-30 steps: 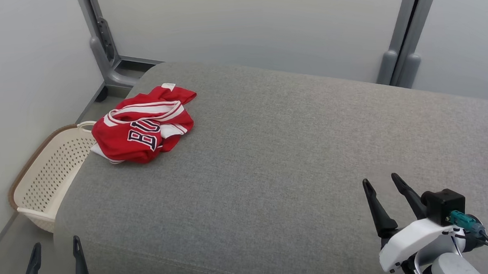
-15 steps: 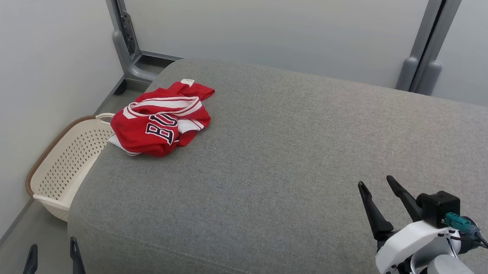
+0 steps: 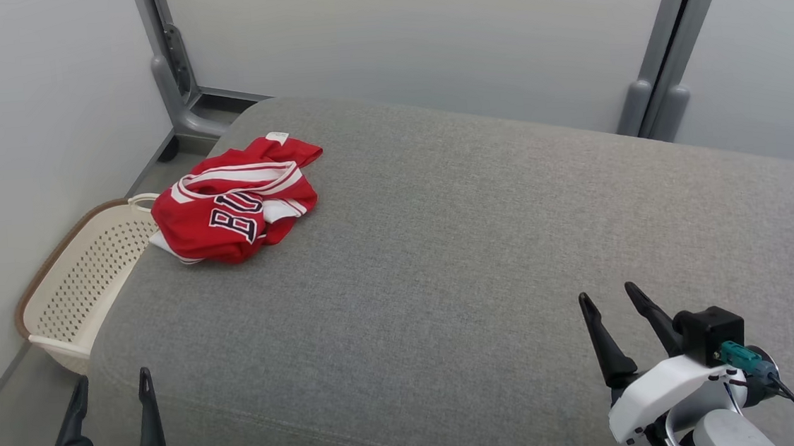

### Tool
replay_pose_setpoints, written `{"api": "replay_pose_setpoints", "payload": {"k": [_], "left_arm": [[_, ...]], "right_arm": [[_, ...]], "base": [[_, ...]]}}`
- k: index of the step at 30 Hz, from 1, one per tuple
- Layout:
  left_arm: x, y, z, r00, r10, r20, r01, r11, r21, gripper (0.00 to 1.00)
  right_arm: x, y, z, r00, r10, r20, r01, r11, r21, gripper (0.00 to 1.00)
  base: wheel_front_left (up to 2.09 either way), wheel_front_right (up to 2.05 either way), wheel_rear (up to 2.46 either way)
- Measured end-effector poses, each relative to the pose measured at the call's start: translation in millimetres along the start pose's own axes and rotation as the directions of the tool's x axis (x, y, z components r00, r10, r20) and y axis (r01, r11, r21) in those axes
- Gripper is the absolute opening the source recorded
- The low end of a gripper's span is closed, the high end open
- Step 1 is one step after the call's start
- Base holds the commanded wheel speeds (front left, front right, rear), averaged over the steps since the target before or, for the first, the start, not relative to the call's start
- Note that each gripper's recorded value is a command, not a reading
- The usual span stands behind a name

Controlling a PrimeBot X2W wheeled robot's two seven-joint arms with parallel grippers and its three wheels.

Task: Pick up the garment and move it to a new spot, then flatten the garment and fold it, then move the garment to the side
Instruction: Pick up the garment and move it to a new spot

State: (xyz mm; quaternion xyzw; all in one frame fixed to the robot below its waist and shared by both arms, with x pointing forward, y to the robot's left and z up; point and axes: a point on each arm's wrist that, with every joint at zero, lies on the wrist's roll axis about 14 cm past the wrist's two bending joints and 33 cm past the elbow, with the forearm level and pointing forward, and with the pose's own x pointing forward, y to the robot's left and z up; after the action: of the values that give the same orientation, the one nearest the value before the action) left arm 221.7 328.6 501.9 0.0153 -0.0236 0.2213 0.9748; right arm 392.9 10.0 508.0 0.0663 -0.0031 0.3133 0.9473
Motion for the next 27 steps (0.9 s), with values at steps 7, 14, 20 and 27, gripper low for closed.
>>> {"api": "replay_pose_setpoints", "payload": {"k": [7, 14, 20, 27], "left_arm": [[38, -23, 30, 0.992, -0.097, 0.074, 0.096, 0.995, 0.027, 1.00], [79, -42, 60, 0.977, -0.181, 0.115, 0.177, 0.983, 0.046, 1.00], [116, -57, 83, 0.960, -0.232, 0.153, 0.223, 0.972, 0.076, 1.00], [154, -74, 80, 0.956, -0.265, 0.124, 0.261, 0.964, 0.045, 1.00]], "right_arm": [[-7, -16, -1, 0.999, -0.037, -0.006, 0.037, 0.999, -0.009, 1.00], [-8, -24, 3, 0.999, -0.048, -0.002, 0.048, 0.999, -0.017, 1.00], [-9, -40, 4, 0.997, -0.075, -0.003, 0.075, 0.997, -0.024, 1.00], [-16, -61, 3, 0.993, -0.120, -0.011, 0.119, 0.992, -0.034, 1.00]], "base": [[0.00, 0.00, 0.00], [0.00, 0.00, 0.00], [0.00, 0.00, 0.00], [0.00, 0.00, 0.00]]}}
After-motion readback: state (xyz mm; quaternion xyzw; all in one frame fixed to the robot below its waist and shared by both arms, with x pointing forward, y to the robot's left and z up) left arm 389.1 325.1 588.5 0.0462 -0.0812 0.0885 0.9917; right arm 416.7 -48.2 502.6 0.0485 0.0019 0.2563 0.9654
